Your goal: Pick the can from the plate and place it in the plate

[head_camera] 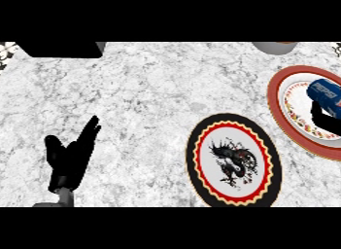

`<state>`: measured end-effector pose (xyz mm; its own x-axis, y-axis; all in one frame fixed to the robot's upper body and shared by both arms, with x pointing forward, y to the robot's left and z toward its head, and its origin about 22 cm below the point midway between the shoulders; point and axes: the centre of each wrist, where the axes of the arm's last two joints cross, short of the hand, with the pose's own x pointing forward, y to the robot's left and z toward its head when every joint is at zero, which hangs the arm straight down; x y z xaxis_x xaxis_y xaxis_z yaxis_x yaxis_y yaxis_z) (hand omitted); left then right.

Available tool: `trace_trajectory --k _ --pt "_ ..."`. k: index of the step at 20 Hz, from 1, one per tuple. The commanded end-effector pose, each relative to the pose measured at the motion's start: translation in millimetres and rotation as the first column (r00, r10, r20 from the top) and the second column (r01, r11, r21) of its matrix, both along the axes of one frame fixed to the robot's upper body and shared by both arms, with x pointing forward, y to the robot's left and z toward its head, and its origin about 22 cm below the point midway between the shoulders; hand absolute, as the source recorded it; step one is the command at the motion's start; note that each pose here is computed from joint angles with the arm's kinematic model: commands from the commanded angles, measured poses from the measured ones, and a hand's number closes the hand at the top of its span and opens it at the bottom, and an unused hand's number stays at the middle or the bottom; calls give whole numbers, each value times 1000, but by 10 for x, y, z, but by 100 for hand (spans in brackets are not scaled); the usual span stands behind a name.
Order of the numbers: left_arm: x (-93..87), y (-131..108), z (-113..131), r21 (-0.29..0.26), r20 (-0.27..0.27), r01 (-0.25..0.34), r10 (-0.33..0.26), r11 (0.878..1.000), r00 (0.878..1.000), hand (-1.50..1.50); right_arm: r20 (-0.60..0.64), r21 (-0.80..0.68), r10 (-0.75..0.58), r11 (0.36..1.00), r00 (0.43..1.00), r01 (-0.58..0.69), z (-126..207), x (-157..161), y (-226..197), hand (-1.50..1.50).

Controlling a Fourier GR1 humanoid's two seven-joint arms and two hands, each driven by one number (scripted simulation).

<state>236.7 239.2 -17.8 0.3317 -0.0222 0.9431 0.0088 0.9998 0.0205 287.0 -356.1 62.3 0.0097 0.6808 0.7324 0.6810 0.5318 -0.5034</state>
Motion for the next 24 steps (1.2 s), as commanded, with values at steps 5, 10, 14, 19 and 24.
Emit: trace_trajectory --k 5,10,14,19,24 --pt "17 -9 -91 -4 -47 8 -8 1000 999 0 25 38 -10 999 1000 9 -122 456 -613 150" --pt "-7 -80 -102 -4 -37 52 -52 999 998 0 -330 -38 -90 996 940 82 -247 412 -911 -150" --pt "5 -39 -145 -13 -28 60 -60 998 998 0 -425 16 27 1000 905 -22 -292 623 -786 -150" --pt "120 -134 -27 -27 -12 52 -52 998 999 0 -285 146 188 978 940 -151 -430 543 -885 -150" --pt "102 -79 16 -40 -8 45 -45 998 999 0 -46 228 186 958 981 -171 -177 594 -1053 -150"
